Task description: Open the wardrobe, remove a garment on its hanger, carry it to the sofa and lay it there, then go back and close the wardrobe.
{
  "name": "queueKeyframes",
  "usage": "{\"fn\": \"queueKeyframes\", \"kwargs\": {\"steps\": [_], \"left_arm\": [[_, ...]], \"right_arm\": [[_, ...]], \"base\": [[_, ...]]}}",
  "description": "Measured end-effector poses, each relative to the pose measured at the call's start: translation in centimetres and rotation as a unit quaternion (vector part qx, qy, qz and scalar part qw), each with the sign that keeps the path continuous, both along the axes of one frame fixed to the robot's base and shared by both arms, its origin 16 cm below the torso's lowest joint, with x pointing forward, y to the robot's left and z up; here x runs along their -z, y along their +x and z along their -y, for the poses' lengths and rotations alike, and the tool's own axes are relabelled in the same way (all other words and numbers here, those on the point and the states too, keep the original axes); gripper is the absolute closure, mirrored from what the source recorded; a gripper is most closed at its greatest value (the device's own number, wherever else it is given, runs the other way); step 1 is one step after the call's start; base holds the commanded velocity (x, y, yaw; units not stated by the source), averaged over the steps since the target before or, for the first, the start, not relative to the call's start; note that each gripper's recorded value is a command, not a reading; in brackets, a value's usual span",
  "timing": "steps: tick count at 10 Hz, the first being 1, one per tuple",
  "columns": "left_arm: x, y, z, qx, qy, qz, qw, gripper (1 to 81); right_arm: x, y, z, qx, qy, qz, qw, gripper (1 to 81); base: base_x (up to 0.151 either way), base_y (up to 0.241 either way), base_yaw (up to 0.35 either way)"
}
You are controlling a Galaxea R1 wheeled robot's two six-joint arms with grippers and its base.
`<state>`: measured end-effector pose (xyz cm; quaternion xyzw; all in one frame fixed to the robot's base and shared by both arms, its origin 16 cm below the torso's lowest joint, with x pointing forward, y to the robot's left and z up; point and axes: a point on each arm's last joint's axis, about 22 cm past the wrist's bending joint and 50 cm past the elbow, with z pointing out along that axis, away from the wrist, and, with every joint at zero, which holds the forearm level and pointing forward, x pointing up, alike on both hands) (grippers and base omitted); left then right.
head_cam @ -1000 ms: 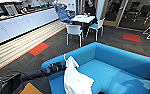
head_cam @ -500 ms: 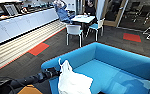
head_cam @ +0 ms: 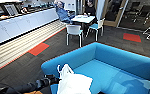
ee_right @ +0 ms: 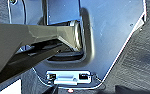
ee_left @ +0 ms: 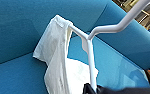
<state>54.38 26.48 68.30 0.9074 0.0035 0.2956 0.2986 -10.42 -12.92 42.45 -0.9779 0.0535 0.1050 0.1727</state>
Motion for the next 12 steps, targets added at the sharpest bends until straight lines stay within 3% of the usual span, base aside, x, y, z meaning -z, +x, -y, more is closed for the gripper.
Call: {"fn": "queueKeyframes", "kwargs": {"steps": [7, 8, 12], "left_arm": [[3.6, -0.5, -4.5, -0.032, 0.036, -0.009, 0.9988, 81.1], [3.7, -0.3, -5.1, -0.029, 0.045, -0.002, 0.9986, 1.0], [3.8, -1.0, -4.9, -0.03, 0.03, -0.001, 0.9991, 1.0]], "right_arm": [[-0.1, -0.3, 0.0, 0.0, 0.0, -0.001, 1.0, 1.0], [-0.1, -0.3, 0.0, 0.0, 0.0, -0.001, 1.0, 1.0], [-0.1, -0.3, 0.0, 0.0, 0.0, -0.001, 1.0, 1.0]], "base": [[0.0, 0.0, 0.0], [0.0, 0.0, 0.0], [0.0, 0.0, 0.0]]}}
